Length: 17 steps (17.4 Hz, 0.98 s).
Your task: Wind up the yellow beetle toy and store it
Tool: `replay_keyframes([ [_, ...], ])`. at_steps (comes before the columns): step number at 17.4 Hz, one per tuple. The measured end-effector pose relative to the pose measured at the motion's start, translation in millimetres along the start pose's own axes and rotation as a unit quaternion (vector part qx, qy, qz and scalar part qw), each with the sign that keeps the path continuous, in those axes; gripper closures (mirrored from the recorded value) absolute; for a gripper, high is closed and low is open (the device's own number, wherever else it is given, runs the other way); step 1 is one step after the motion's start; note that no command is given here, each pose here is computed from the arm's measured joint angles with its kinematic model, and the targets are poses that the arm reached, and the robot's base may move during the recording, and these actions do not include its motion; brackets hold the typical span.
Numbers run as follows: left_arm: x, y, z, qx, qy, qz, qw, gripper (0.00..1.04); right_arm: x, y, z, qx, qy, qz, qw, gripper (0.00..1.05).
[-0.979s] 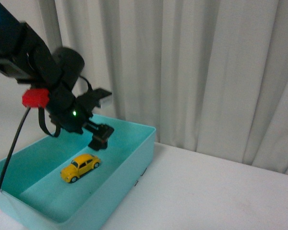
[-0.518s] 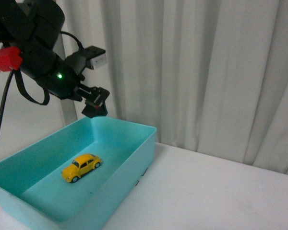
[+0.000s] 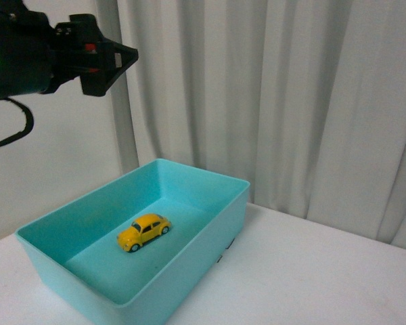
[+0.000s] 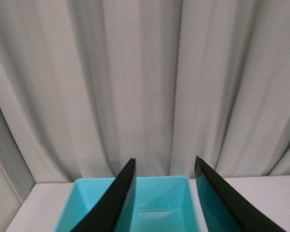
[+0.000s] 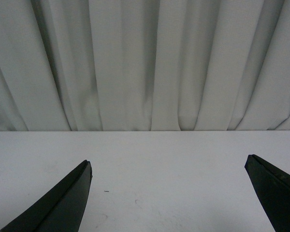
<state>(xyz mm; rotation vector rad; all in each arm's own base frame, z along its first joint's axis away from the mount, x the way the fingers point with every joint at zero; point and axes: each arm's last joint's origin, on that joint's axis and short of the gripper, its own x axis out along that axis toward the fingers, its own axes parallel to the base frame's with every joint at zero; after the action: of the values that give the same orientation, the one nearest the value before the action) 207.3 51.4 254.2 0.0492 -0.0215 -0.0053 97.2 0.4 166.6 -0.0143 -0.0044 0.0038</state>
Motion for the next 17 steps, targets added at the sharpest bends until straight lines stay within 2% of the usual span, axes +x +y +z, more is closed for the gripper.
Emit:
replay_keyframes([
  [1, -26, -21, -34, -0.020, 0.021, 0.003, 1.000, 1.00, 0, 0, 0, 0.000, 0.000, 0.000, 1.000, 0.07],
  [2, -45, -35, -45, -0.021, 0.008, 0.000, 1.000, 1.03, 0, 0, 0, 0.000, 0.000, 0.000, 1.000, 0.07],
  [6, -64, -47, -62, -0.022, 0.015, 0.011, 1.000, 1.03, 0, 0, 0, 0.000, 0.000, 0.000, 1.000, 0.07],
  [8, -69, -57, -65, -0.022, 0.012, -0.009, 1.000, 1.03, 0, 0, 0, 0.000, 0.000, 0.000, 1.000, 0.07],
  [14, -84, -55, -73, -0.022, 0.011, 0.003, 1.000, 1.03, 0, 0, 0, 0.000, 0.000, 0.000, 1.000, 0.07],
  [15, -85, -56, -77, -0.022, -0.004, 0.004, 1.000, 1.03, 0, 0, 0, 0.000, 0.000, 0.000, 1.000, 0.07],
  [17, -87, -56, -82, -0.022, 0.014, 0.003, 1.000, 1.03, 0, 0, 0, 0.000, 0.000, 0.000, 1.000, 0.07],
])
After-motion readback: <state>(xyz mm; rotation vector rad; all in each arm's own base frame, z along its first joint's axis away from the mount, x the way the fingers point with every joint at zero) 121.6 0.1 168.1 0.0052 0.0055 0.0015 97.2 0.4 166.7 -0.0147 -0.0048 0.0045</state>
